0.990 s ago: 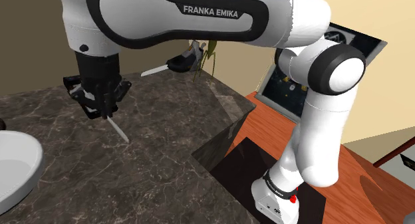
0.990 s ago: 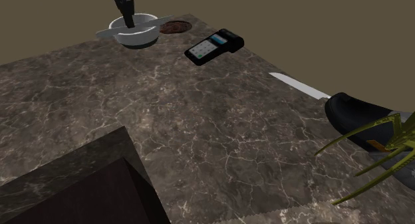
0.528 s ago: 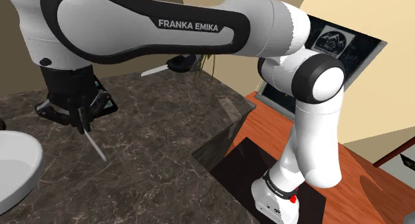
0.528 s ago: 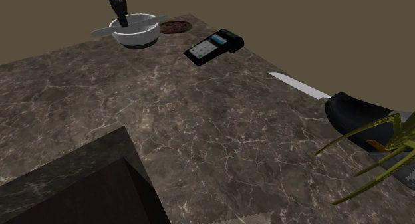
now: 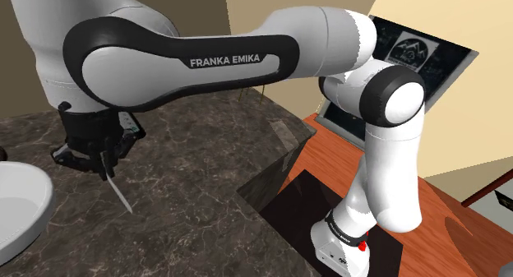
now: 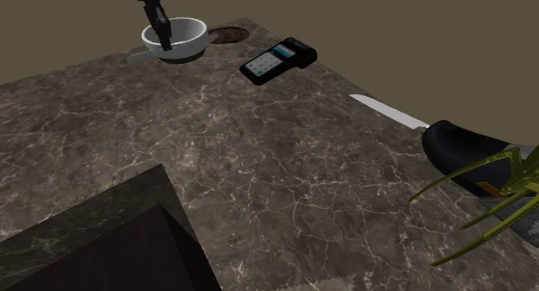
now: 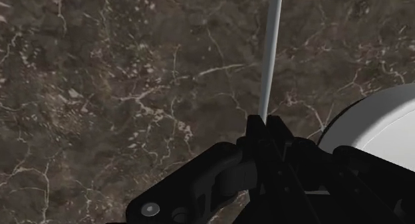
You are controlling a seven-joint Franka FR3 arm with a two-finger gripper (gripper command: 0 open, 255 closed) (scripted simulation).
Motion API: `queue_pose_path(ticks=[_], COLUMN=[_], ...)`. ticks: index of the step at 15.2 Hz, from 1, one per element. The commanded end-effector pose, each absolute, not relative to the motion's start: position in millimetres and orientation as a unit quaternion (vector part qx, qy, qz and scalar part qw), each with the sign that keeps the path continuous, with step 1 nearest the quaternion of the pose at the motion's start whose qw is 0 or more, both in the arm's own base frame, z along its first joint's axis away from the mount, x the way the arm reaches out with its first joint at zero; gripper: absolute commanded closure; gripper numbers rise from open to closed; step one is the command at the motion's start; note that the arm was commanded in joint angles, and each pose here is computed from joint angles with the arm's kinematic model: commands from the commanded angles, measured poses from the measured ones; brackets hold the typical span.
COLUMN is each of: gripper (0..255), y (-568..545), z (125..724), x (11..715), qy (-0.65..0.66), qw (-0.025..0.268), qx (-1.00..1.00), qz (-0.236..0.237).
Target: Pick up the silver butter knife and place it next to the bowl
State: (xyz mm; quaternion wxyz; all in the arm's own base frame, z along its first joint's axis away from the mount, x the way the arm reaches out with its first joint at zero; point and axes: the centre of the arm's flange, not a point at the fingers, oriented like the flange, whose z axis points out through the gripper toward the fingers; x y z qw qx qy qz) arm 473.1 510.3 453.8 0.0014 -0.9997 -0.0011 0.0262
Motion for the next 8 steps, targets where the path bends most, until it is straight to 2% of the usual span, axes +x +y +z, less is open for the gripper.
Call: queue_pose_path(ticks=[1, 8], gripper=[255, 255], y=[509.8, 509.8], z=[443.6, 406.6], x=[473.8, 473.8], qy=[-0.001, -0.001], qw=[0.001, 0.001], qx=[-1.0, -1.0], qz=[0.026, 0.026])
